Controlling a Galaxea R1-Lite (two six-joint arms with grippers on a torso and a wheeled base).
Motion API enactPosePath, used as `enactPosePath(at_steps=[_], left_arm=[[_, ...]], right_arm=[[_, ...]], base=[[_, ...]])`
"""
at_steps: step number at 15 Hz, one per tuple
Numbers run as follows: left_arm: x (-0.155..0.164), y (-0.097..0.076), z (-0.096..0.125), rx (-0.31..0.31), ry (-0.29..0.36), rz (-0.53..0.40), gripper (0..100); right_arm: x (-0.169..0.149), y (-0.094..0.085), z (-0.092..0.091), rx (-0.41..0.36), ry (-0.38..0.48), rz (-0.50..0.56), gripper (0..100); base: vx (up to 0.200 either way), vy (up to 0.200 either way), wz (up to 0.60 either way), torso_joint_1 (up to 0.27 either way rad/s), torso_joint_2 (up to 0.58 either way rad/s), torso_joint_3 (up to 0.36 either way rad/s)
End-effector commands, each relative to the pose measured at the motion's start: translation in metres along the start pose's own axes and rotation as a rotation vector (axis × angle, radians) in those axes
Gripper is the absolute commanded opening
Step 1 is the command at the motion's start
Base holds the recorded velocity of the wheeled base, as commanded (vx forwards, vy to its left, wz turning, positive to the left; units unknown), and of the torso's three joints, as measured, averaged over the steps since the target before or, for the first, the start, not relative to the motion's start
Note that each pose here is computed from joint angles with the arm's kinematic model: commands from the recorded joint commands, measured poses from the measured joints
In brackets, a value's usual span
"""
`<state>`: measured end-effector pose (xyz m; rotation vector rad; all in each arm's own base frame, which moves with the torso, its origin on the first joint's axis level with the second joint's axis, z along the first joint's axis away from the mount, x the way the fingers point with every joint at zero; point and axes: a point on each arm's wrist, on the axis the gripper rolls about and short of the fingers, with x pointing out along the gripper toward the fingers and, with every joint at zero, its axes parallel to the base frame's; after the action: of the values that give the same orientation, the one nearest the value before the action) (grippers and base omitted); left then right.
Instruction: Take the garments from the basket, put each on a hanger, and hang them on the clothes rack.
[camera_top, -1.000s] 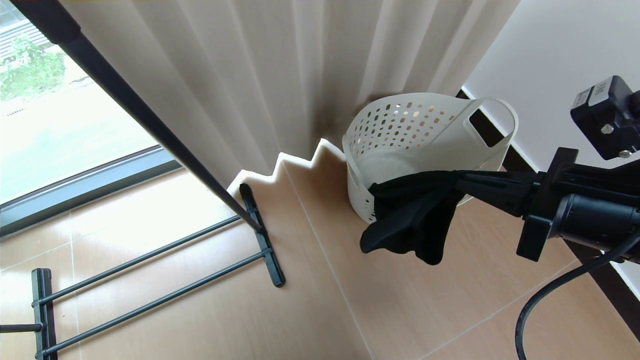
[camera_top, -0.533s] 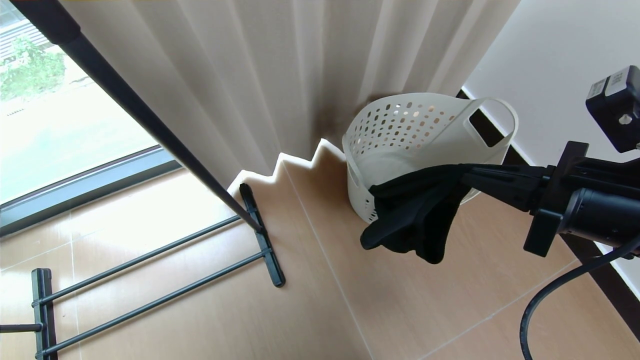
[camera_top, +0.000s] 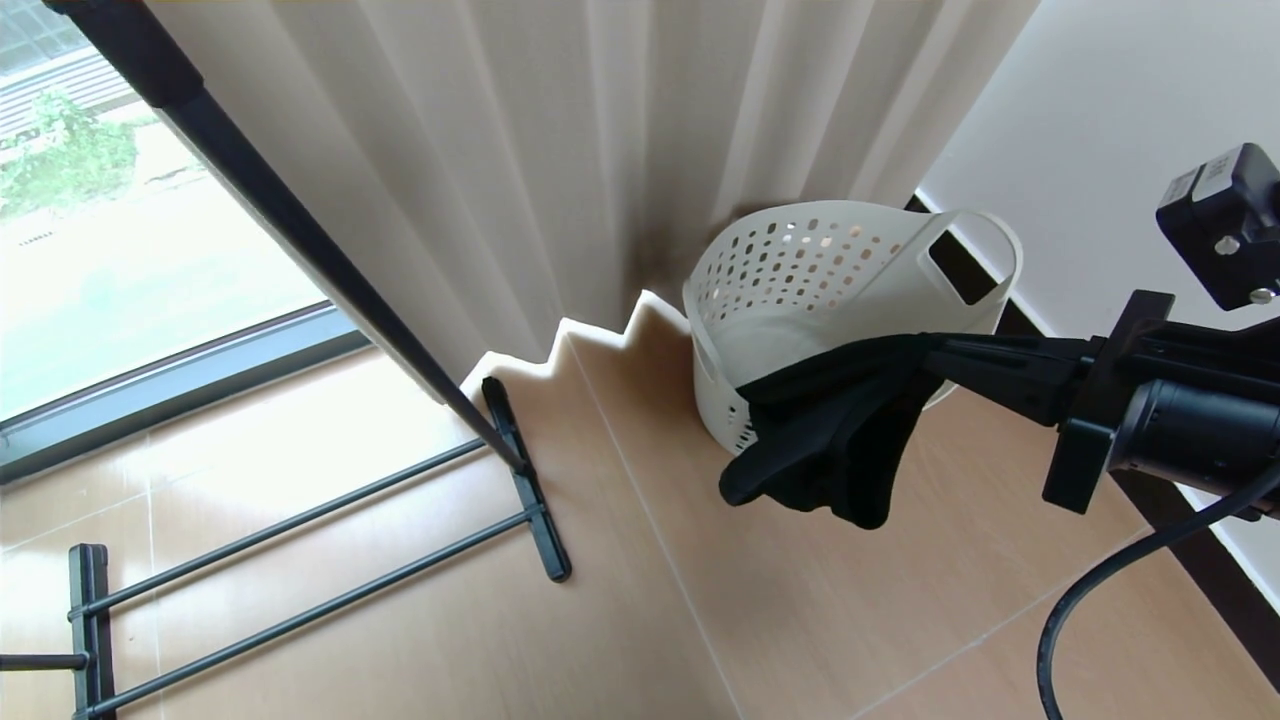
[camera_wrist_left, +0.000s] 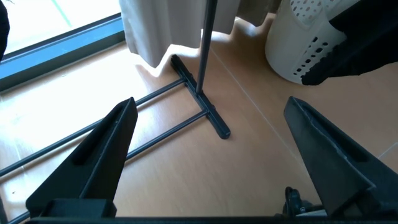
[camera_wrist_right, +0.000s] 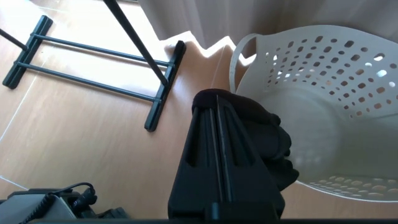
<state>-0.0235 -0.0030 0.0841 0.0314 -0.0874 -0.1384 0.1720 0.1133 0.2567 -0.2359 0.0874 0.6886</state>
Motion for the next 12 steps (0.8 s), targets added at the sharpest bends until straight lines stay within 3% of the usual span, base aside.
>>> enactPosePath(at_steps=[1,12], left_arm=[[0.000,0.000,0.000,0.001,0.003,-0.002,100],[0.000,0.000,0.000,0.000,0.001,-0.002,100]], right_arm=[[0.002,0.000,-0.001,0.014,0.005,0.002,0],[-0.011,0.001,0.000,0.016,-0.021,-0.003,0]], base=[[0.000,0.000,0.00,0.007,0.00,0.183],[0.000,0.000,0.00,0.002,0.00,0.201]])
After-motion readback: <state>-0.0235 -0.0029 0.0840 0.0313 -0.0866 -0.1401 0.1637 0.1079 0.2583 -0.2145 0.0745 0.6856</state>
